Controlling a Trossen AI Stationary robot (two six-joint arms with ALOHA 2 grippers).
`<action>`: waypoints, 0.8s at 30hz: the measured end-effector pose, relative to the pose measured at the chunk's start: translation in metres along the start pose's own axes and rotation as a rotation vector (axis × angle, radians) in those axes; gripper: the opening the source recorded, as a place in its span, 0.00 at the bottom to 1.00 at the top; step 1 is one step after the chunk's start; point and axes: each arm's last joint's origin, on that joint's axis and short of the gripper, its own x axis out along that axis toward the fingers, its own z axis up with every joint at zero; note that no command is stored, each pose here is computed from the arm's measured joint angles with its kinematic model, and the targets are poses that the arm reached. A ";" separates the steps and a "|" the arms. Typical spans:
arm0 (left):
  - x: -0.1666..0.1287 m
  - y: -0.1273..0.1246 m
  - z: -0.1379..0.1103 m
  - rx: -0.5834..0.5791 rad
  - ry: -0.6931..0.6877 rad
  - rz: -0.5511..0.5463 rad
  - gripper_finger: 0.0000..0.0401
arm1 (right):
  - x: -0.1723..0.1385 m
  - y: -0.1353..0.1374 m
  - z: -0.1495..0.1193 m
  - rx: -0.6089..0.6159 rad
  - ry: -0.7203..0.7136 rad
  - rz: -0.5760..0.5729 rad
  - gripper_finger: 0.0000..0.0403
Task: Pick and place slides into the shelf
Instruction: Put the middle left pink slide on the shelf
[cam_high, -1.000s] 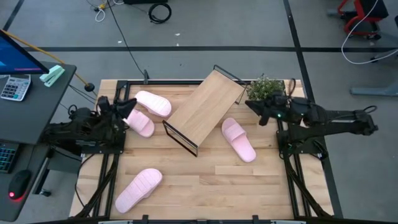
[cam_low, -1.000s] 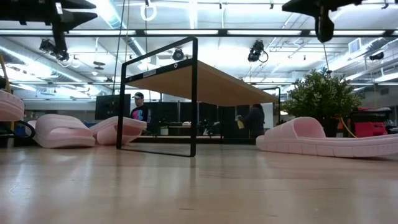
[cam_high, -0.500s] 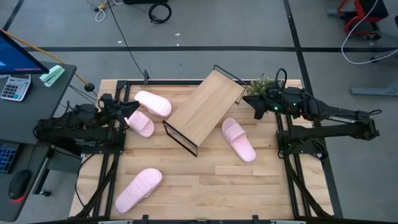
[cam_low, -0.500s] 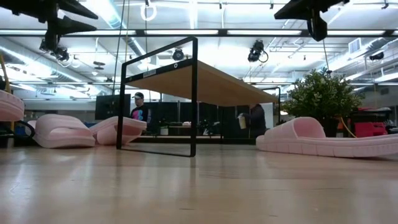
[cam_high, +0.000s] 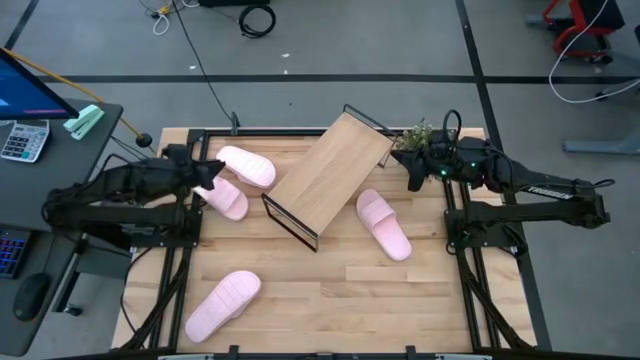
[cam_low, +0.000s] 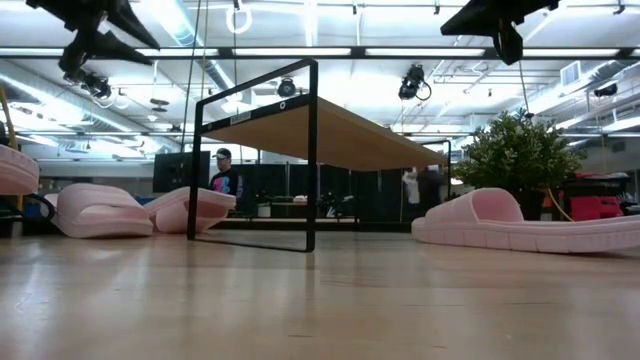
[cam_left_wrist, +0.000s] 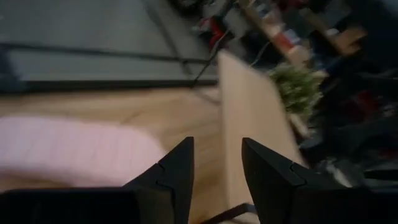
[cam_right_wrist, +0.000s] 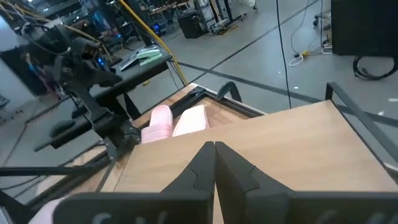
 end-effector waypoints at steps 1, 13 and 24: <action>0.002 0.001 -0.001 -0.005 0.027 0.037 0.34 | 0.000 0.000 0.000 0.013 0.001 0.000 0.04; 0.036 0.002 -0.001 0.000 0.330 0.270 0.46 | 0.000 0.001 -0.001 0.059 0.031 0.044 0.04; 0.067 0.017 0.025 0.117 0.528 0.292 0.56 | 0.000 0.003 -0.002 0.065 0.072 0.110 0.04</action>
